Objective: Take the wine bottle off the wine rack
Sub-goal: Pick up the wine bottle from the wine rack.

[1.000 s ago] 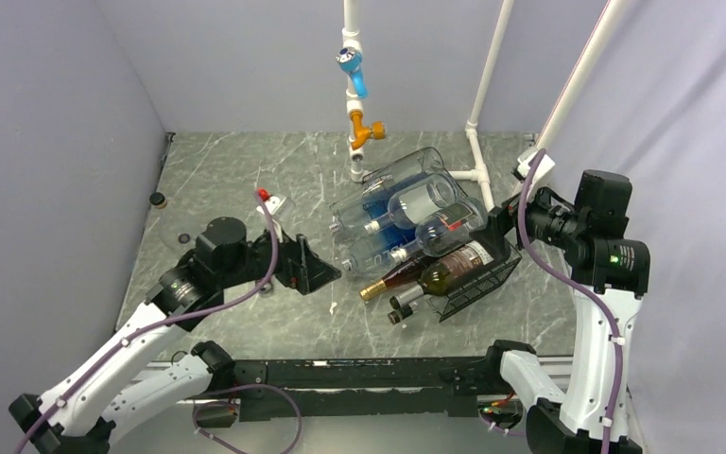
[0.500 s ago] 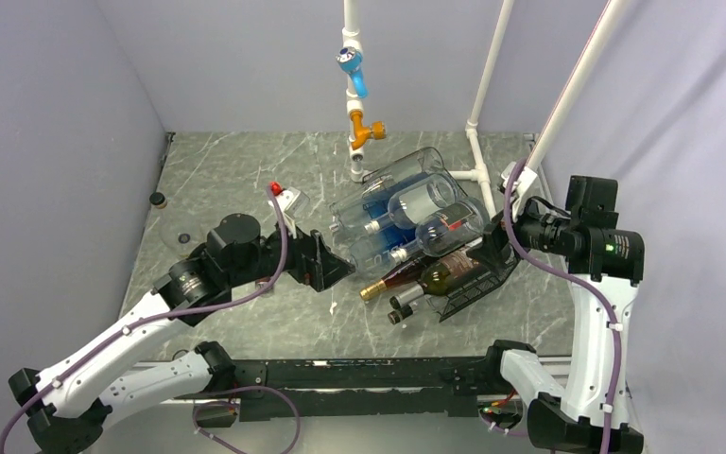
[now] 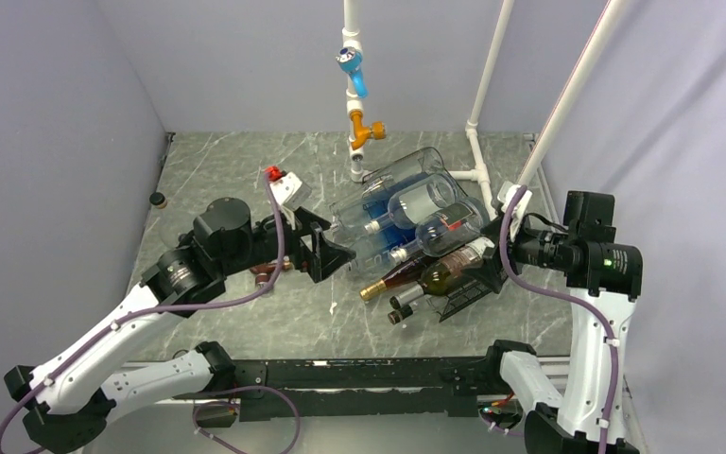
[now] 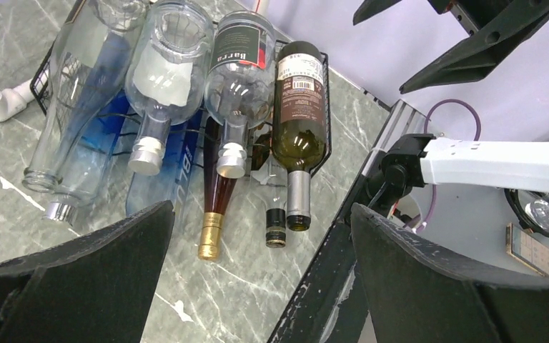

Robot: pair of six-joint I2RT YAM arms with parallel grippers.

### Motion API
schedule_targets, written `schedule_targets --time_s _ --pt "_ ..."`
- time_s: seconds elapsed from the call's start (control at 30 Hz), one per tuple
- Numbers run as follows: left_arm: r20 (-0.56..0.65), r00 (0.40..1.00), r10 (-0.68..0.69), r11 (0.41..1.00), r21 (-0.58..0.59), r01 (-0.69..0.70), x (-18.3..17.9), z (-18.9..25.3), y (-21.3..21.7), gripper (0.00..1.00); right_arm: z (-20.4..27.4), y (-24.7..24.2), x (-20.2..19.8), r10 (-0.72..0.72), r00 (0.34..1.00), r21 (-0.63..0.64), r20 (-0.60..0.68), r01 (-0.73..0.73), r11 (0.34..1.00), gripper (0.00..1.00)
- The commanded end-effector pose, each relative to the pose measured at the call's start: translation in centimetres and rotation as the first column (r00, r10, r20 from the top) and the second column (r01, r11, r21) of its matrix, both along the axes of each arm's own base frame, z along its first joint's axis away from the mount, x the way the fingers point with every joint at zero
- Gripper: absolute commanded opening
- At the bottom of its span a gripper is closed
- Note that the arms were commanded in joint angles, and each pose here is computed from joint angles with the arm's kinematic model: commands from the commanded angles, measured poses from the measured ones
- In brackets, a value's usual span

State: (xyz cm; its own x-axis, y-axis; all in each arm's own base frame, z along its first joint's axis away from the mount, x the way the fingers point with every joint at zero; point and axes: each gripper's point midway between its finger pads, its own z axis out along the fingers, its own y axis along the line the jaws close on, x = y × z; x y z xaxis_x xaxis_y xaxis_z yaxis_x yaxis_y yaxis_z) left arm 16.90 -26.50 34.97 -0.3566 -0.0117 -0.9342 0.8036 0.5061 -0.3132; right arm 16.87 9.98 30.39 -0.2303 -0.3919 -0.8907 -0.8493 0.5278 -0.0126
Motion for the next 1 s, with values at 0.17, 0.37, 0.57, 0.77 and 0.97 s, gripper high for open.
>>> schedule_targets --time_s 0.17,0.37,0.57,0.77,0.97 --pt "-0.122 0.992 -0.046 0.996 -0.084 0.036 -0.2 -1.6 -2.4 0.99 1.3 0.5 0.4 0.041 0.997 0.044 0.059 -0.044 0.998 1.00" --pt "-0.230 0.972 -0.056 0.998 -0.055 0.044 -0.3 -3.0 -3.9 0.99 1.9 0.2 1.4 0.013 0.999 0.101 0.035 -0.016 0.995 1.00" --pt "-0.288 0.957 0.042 0.998 0.052 -0.028 1.0 -6.1 -4.1 0.98 1.8 -0.1 2.0 0.001 1.000 0.145 0.010 -0.003 0.989 1.00" --pt "-0.189 0.977 0.098 0.989 0.131 -0.074 3.6 -6.4 -4.5 0.98 1.2 -0.4 2.3 -0.015 1.000 0.149 -0.009 0.016 0.989 1.00" --pt "-0.101 0.992 0.075 0.967 0.249 -0.048 6.5 -6.2 -5.5 0.94 0.9 -0.6 2.7 -0.023 1.000 0.146 -0.020 0.025 0.989 1.00"
